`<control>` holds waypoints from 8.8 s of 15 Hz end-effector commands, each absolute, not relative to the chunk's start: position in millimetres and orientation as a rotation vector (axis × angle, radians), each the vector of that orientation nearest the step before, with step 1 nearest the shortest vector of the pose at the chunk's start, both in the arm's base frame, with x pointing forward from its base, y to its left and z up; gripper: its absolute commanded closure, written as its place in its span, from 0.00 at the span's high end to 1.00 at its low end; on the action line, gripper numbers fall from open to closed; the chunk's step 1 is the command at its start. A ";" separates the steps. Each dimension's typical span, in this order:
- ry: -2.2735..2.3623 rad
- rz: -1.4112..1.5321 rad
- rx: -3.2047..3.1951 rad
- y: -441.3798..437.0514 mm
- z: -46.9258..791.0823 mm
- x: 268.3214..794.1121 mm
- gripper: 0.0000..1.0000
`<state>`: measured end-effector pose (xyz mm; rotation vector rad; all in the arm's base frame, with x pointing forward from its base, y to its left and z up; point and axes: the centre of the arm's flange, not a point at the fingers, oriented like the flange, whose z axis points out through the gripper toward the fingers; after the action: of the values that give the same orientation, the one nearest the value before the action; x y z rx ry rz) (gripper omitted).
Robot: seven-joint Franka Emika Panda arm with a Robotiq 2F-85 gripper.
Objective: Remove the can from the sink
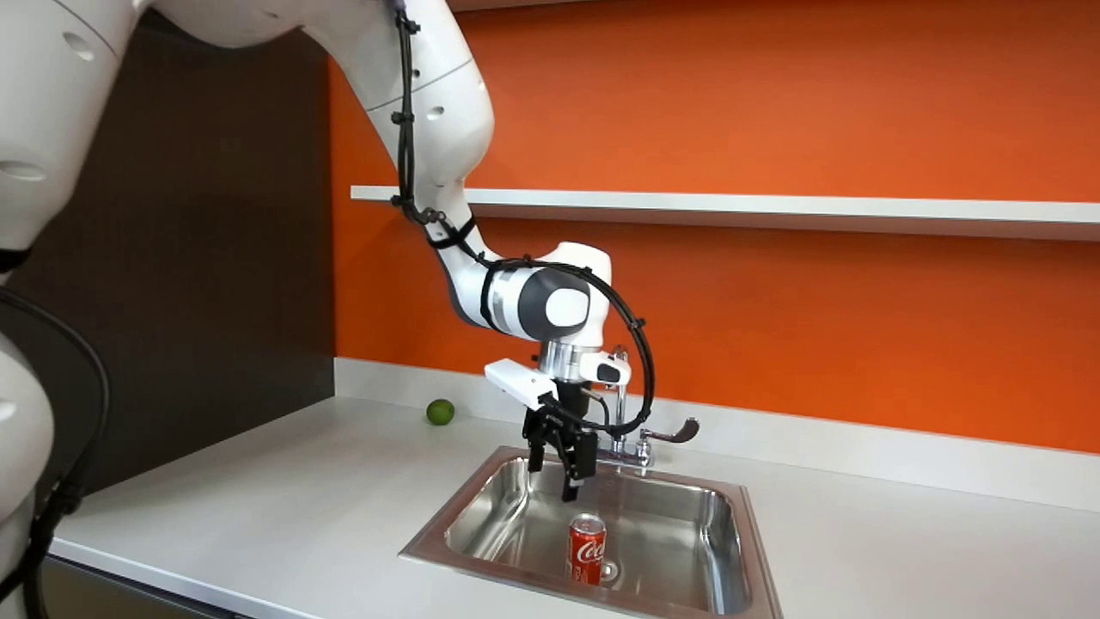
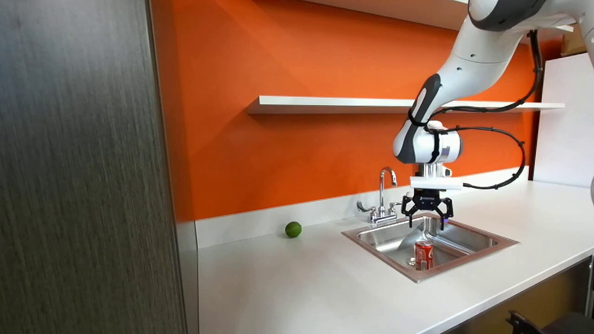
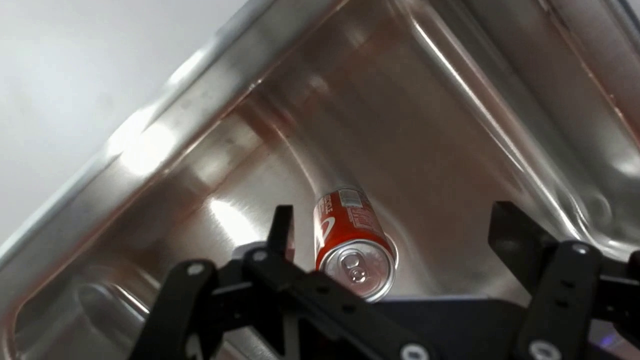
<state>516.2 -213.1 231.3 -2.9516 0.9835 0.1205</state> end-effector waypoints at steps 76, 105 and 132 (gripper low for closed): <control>0.730 0.187 -3.131 -131.6 294.3 478.2 0.38; 0.010 0.142 -3.202 92.7 257.1 496.1 0.38; 0.490 -0.006 -3.062 -16.1 315.3 418.0 1.00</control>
<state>436.0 14.3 310.9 -3.0796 0.4195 0.0392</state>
